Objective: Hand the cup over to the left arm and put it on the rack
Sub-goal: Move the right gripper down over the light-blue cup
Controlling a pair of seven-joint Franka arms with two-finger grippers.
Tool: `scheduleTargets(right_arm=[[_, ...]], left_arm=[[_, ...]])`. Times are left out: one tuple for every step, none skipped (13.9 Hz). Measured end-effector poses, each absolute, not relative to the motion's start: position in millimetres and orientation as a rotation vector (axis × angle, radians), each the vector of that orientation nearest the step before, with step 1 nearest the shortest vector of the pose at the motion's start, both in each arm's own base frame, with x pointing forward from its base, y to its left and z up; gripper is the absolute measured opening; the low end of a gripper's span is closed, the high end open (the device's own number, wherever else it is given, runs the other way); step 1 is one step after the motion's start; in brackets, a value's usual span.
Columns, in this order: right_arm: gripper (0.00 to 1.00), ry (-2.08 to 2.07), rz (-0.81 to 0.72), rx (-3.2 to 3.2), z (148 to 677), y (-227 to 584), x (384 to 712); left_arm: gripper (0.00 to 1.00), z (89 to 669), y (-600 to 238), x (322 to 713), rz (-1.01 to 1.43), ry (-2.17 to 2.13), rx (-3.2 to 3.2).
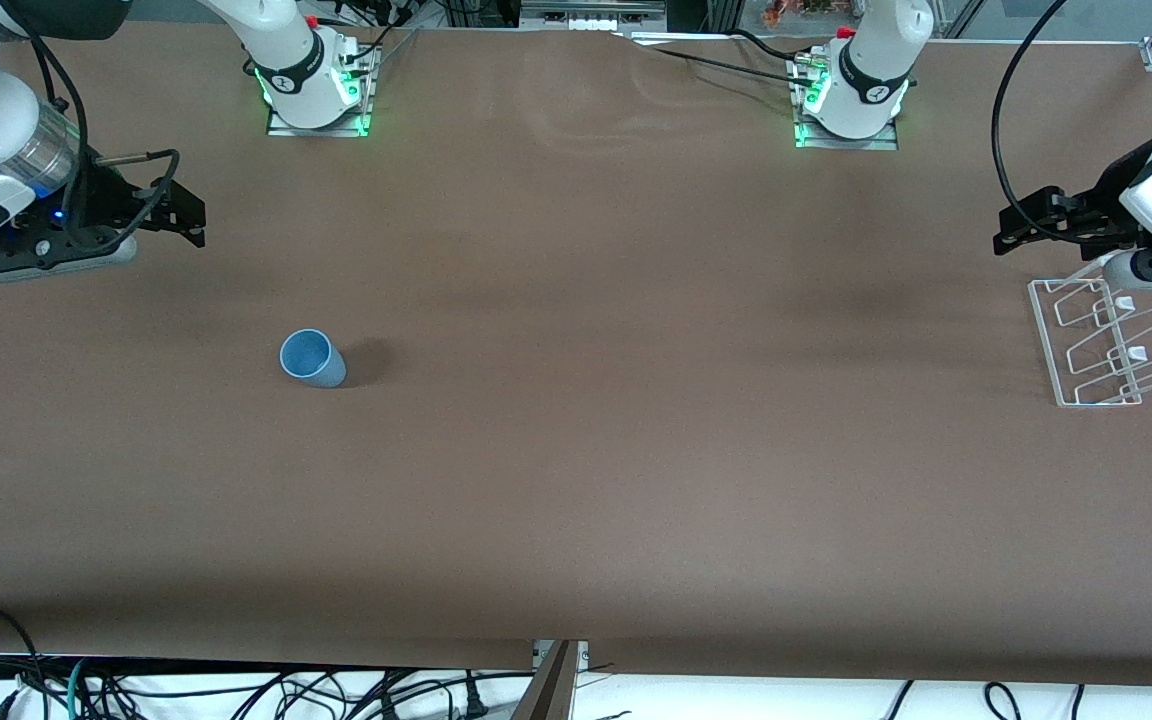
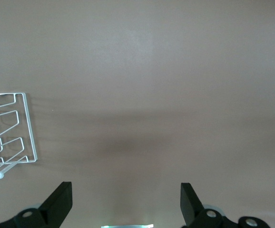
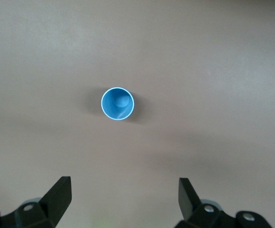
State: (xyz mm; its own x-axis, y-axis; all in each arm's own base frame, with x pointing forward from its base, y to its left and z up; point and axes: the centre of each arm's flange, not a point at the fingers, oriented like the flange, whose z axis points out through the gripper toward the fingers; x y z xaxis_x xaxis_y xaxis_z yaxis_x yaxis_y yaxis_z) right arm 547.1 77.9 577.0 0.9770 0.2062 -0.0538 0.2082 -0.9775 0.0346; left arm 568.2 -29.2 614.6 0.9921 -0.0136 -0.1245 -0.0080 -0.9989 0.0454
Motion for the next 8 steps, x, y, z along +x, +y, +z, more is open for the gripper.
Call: scheduleTargets(right_arm=[[1.0,0.323,-0.077,3.084,577.5,77.8,547.1],[1.0,0.323,-0.076,3.084,578.1,77.7,547.1],[1.0,0.323,-0.075,3.084,578.7,77.6,547.1],[1.0,0.322,-0.073,3.084,579.5,77.6,547.2],[1.0,0.322,-0.072,3.084,579.9,77.6,547.2],[1.0,0.322,-0.072,3.084,580.0,77.6,547.2],[1.0,0.322,-0.072,3.084,580.0,77.6,547.2],[1.0,0.322,-0.072,3.084,580.0,77.6,547.2]], left_arm=[[1.0,614.6,-29.2,568.2,-0.194,-0.017,3.091],[1.0,614.6,-29.2,568.2,-0.194,-0.017,3.091],[1.0,614.6,-29.2,568.2,-0.194,-0.017,3.091],[1.0,614.6,-29.2,568.2,-0.194,-0.017,3.091],[1.0,614.6,-29.2,568.2,-0.194,-0.017,3.091],[1.0,614.6,-29.2,568.3,-0.194,-0.017,3.091],[1.0,614.5,-29.2,568.3,-0.194,-0.017,3.091],[1.0,614.5,-29.2,568.3,-0.194,-0.017,3.091]])
